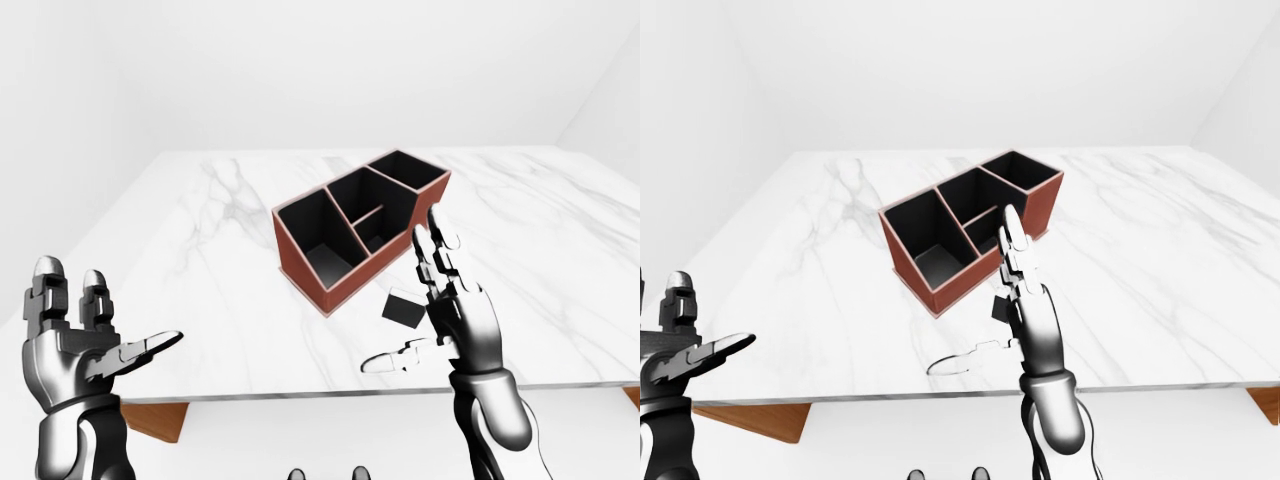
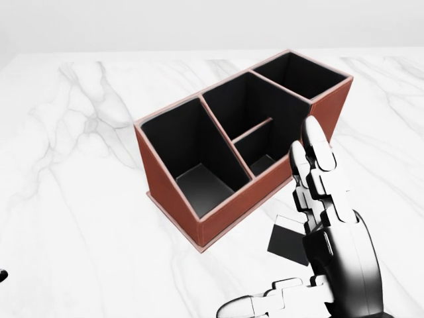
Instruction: Pick up the book and place it in the left compartment of the caddy.
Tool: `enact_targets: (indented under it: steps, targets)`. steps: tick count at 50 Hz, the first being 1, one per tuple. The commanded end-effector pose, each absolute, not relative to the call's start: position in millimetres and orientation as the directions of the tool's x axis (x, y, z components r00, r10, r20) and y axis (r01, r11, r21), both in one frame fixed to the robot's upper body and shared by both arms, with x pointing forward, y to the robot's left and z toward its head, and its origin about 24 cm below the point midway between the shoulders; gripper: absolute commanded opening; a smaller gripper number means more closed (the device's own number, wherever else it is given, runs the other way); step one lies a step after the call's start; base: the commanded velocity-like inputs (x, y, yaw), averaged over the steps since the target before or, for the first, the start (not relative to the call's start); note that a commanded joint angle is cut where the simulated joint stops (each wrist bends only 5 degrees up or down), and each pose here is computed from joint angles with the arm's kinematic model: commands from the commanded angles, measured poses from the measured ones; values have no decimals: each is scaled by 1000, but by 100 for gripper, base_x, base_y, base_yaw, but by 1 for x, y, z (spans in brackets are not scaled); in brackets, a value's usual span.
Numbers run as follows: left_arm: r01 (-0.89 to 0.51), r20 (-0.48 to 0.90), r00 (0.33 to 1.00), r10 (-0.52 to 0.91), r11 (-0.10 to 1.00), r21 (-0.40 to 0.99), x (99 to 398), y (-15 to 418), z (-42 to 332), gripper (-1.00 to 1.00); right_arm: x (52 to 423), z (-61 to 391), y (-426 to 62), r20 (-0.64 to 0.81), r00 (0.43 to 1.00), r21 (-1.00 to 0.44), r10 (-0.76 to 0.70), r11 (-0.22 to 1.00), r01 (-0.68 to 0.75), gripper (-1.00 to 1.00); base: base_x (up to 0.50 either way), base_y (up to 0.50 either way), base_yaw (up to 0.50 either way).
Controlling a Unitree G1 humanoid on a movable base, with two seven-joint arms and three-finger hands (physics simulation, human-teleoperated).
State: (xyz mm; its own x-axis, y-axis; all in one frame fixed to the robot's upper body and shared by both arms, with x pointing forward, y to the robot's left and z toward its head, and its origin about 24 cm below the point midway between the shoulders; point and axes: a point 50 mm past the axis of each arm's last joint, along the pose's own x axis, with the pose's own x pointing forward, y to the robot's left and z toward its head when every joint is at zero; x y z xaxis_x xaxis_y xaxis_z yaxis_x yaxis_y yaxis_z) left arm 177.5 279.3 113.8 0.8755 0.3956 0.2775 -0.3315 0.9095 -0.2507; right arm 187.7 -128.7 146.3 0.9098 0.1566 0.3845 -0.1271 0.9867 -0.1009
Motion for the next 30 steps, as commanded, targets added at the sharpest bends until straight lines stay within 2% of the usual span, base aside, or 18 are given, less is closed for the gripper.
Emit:
enact_targets:
  steps: [1, 24, 28, 30]
  targets:
    - [-331, 280, 875, 396, 910, -250, 177, 279, 115, 100, 188, 148, -130, 393, 907, -101, 154, 987, -124, 100, 50, 21, 0]
    - [-334, 280, 874, 398, 909, -250, 176, 280, 115, 100, 189, 141, -132, 363, 920, -78, 145, 989, -125, 100, 50, 20, 0]
    - [-332, 281, 874, 396, 910, -250, 176, 279, 115, 100, 191, 143, -135, 375, 922, -62, 98, 995, -81, 100, 50, 3, 0]
    - [-332, 282, 874, 396, 909, -250, 175, 279, 115, 100, 196, 142, -140, 375, 925, -11, 54, 998, -54, 100, 0, 0, 0]
